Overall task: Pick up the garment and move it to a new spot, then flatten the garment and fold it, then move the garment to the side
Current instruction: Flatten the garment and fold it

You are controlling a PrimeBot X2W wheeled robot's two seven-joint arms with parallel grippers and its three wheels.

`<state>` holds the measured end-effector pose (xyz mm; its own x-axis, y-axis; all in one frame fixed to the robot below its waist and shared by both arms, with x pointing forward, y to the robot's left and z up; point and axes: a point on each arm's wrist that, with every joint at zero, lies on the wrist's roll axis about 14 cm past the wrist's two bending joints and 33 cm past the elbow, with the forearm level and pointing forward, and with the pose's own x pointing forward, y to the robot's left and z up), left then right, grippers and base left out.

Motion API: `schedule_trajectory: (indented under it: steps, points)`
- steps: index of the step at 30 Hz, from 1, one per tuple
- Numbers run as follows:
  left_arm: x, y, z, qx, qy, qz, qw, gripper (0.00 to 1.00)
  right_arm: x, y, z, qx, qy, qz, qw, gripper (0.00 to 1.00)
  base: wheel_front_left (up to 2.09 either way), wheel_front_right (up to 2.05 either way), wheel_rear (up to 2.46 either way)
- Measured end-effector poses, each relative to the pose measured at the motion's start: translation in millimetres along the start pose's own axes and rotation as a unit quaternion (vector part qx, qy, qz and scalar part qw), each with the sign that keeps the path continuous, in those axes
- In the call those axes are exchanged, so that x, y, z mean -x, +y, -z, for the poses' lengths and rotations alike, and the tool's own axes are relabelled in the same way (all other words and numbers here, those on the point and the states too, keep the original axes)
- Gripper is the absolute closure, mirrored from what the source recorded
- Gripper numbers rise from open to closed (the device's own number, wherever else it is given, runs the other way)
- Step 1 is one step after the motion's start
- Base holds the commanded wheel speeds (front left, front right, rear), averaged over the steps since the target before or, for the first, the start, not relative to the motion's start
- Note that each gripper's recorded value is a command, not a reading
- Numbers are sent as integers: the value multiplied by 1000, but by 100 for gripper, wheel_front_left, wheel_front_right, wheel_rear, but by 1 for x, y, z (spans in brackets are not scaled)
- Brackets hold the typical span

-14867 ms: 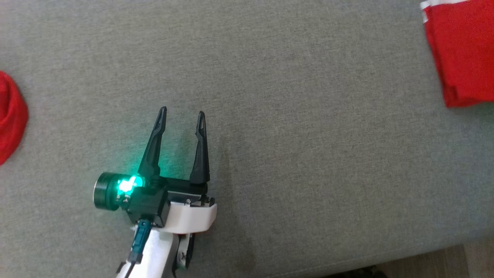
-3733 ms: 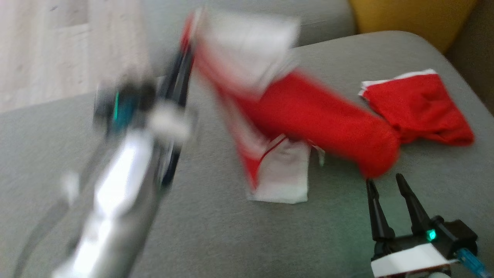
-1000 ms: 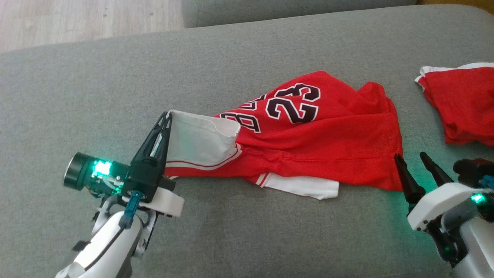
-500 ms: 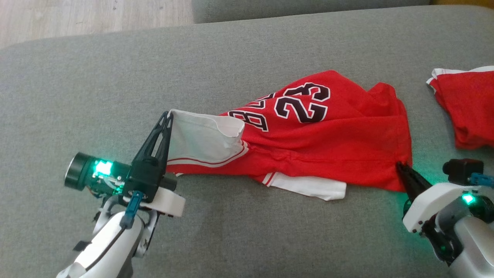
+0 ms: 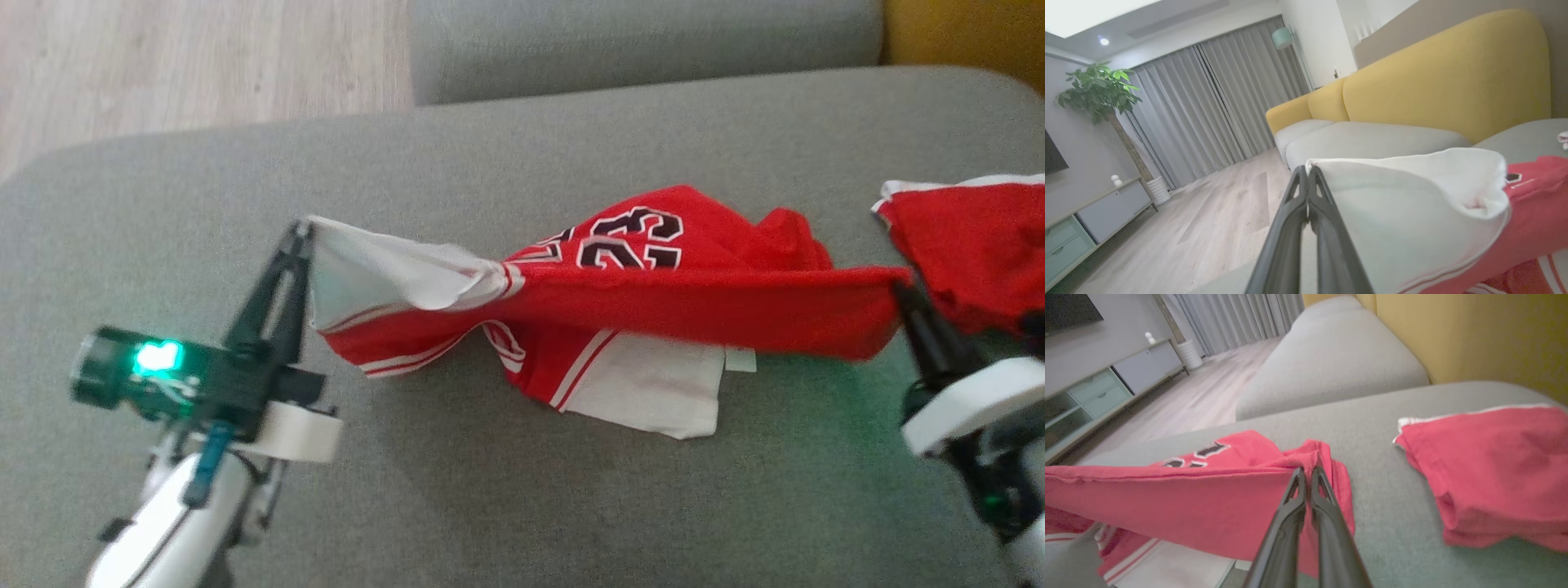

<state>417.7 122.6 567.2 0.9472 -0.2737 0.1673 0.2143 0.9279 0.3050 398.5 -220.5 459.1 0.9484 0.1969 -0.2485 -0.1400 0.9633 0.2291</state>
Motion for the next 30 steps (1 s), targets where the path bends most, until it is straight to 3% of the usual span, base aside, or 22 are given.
schedule_trajectory:
  steps: [5, 6, 7, 8, 12, 17, 23, 30]
  points:
    - [5, 22, -57, -36, -80, 1, 996, 100, 30, -10, -68, 25, -89, 1, 996, 100, 0, 0, 0]
    - [5, 22, -57, -36, -80, 1, 996, 100, 30, -10, -68, 25, -89, 1, 996, 100, 0, 0, 0]
    - [5, 26, -87, -53, -121, 10, 991, 100, 44, -10, -101, 39, -128, -1, 991, 100, 0, 0, 0]
    - [5, 26, -87, -53, -121, 10, 991, 100, 44, -10, -101, 39, -128, -1, 991, 100, 0, 0, 0]
    - [-5, 37, -156, -83, -204, 15, 975, 100, 71, -6, -170, 70, -204, -4, 976, 100, 0, 0, 0]
    - [-25, 43, -210, -59, -253, 51, 964, 100, 80, 6, -229, 131, -246, -1, 960, 100, 0, 0, 0]
    - [-80, 53, -208, -1, -216, 87, 972, 100, 38, 29, -263, 166, -247, -24, 954, 100, 0, 0, 0]
    - [-165, 77, -207, -30, -220, 58, 973, 100, -58, 48, -271, 159, -247, -48, 955, 100, 0, 0, 0]
